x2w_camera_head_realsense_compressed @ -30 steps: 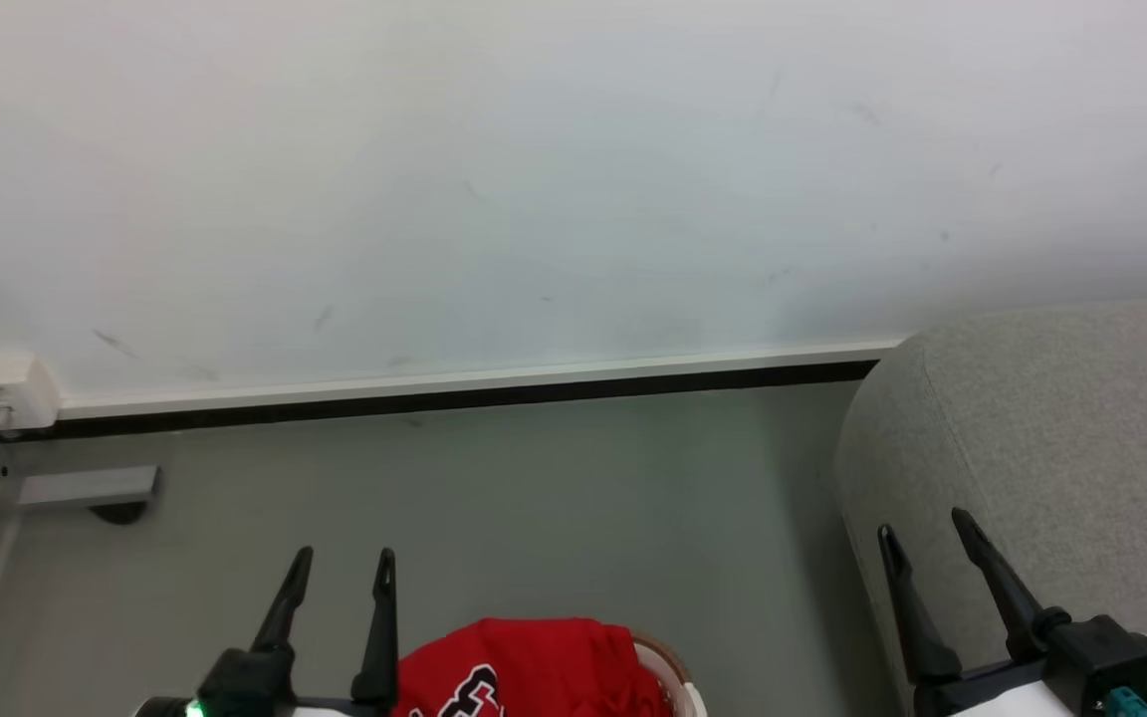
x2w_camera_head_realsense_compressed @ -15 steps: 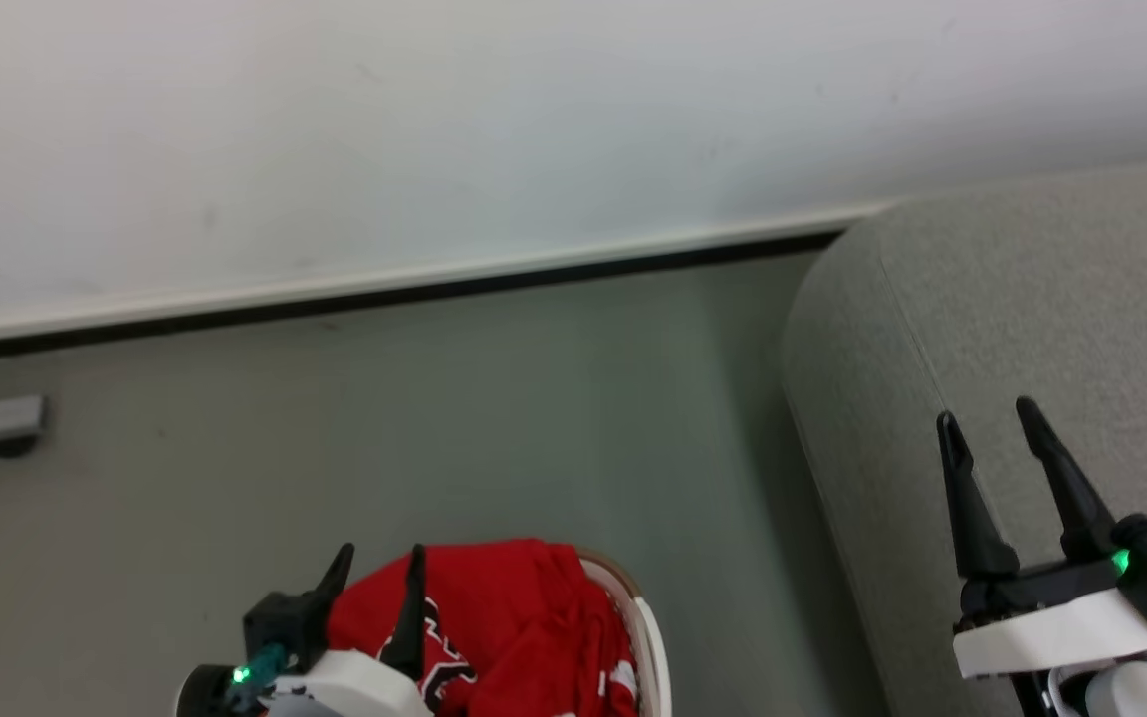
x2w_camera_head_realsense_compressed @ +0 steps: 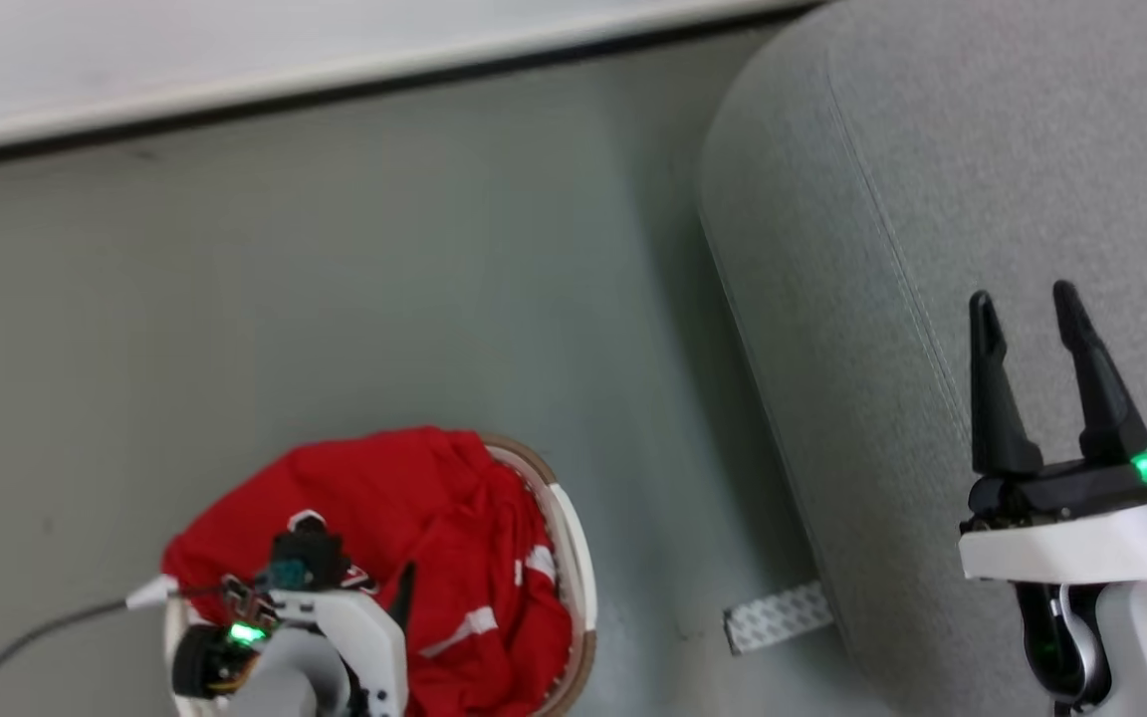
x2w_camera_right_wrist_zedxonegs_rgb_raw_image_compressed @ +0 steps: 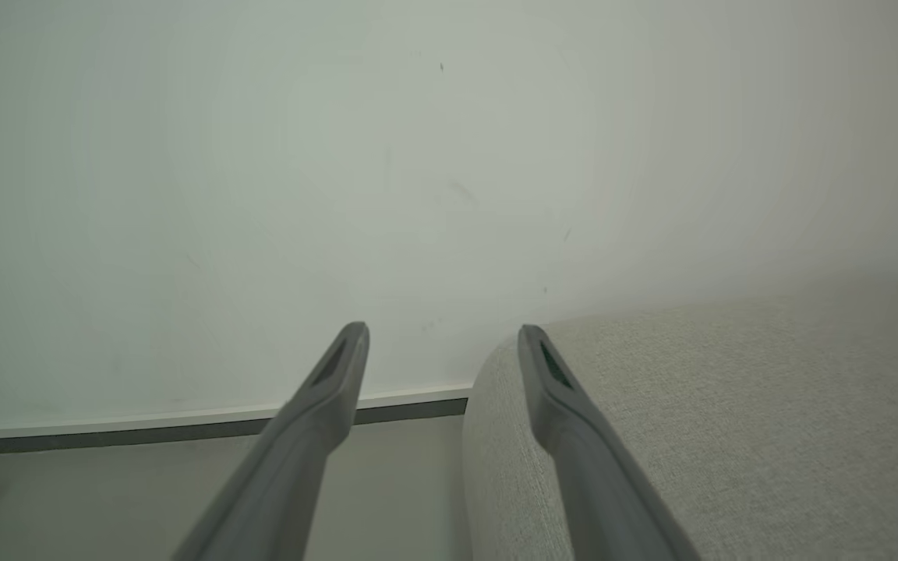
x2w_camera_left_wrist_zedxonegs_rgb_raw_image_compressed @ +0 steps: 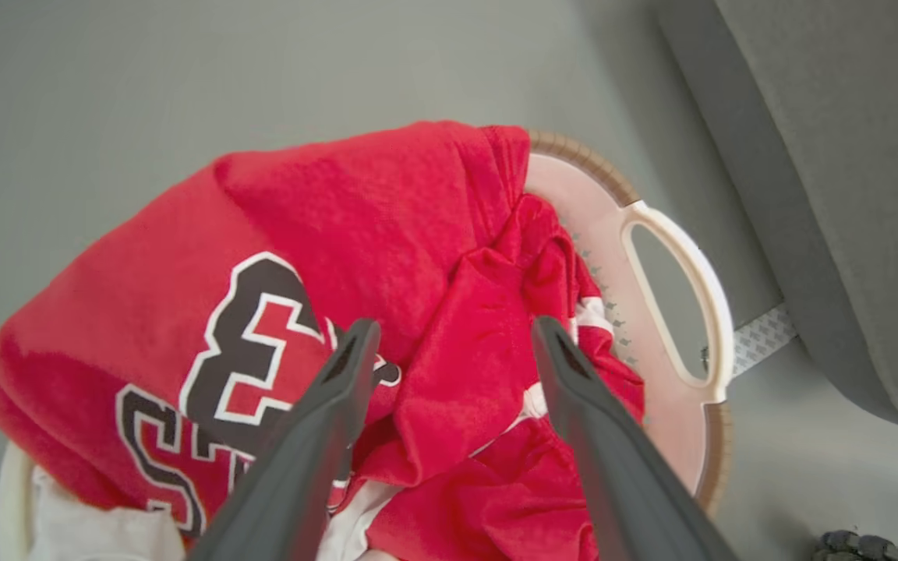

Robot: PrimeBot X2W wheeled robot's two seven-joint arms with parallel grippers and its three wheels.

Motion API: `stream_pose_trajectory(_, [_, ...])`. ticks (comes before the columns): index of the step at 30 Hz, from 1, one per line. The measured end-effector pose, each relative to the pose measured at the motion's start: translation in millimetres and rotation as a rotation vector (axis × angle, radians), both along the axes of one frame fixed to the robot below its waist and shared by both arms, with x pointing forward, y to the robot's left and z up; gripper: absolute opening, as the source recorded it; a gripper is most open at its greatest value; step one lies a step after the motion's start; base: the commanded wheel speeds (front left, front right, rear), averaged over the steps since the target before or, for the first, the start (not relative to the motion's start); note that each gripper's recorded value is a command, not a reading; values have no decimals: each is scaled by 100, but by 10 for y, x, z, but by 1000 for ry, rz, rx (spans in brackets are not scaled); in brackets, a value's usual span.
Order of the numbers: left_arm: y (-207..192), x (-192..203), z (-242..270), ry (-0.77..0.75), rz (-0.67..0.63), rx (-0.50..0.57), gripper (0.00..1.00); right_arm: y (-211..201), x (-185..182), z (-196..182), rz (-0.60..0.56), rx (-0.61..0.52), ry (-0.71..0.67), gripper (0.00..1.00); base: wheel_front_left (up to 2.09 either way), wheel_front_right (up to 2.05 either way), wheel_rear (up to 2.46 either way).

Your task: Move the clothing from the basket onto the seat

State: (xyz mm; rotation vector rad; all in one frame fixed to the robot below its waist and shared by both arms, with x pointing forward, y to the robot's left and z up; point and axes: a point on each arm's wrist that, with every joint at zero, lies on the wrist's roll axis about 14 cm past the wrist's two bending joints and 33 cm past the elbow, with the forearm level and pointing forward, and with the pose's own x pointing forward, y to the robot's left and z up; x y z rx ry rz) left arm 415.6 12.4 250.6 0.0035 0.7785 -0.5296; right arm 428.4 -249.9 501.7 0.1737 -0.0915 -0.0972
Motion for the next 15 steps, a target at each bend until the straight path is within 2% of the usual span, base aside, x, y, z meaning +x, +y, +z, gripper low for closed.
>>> stream_pose_trajectory(7, [-108, -14, -545, 161, -113, 81, 100, -202, 100, -179, -59, -20, 44, 100, 0, 0, 0])
stream_pose_trajectory(15, [-71, -19, -1139, 313, -180, 217, 100, -368, 121, -452, -117, -32, 118, 100, 0, 0, 0])
